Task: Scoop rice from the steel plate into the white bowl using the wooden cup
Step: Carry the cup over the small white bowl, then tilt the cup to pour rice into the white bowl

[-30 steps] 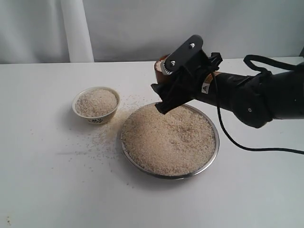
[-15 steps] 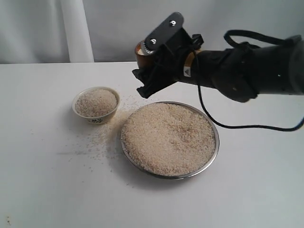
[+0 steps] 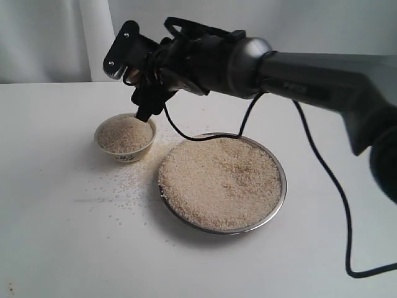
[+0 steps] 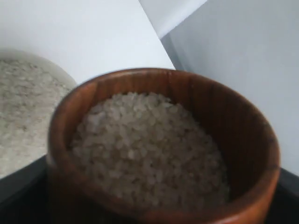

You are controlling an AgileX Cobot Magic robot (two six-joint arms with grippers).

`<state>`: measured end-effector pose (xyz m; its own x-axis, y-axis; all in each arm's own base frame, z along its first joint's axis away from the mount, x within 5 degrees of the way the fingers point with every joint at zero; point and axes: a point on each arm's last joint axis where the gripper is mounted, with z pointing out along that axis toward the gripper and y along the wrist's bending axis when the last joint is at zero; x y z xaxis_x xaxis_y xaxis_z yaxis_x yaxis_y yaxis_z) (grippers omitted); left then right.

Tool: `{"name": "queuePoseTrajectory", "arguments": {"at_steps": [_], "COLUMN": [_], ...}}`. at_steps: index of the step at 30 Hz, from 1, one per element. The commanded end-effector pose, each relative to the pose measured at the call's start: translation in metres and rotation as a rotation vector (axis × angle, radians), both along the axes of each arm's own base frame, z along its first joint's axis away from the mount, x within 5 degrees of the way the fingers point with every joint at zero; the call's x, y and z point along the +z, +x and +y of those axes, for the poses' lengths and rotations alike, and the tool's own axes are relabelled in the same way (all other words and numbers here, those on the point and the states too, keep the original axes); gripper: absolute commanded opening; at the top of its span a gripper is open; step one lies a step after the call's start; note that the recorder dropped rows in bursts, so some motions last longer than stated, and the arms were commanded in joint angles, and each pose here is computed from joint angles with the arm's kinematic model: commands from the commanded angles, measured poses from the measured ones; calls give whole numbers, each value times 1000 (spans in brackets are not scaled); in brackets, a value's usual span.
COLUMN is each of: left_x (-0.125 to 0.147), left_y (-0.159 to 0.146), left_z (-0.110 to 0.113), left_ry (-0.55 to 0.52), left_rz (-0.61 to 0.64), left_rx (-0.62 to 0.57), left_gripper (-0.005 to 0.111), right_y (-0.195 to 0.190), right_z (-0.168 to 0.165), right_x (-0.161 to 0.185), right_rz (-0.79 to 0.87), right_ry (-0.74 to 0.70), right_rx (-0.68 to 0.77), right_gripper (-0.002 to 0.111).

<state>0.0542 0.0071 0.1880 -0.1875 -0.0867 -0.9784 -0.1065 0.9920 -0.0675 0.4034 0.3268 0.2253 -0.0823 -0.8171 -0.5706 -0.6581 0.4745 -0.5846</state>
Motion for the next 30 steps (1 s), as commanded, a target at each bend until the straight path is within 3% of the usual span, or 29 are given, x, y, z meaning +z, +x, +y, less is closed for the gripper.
{"name": "queuePoseTrajectory", "arguments": {"at_steps": [1,12,30], "left_x": [0,0,0], "left_y": [0,0,0], "left_z": [0,0,0], "left_ry": [-8,-8,-8], "left_rz": [-5,-5,-5], "left_rx": [-6,-6,-6], "left_gripper": [0,0,0], "right_y": [8,8,4], "right_z": [18,41,41], "right_x": [0,-34,-35], "right_rz": [-77,-157,-218], "right_ry": [-130,-416,-651], "right_rx": [8,64,147], "right_gripper": [0,0,0]}}
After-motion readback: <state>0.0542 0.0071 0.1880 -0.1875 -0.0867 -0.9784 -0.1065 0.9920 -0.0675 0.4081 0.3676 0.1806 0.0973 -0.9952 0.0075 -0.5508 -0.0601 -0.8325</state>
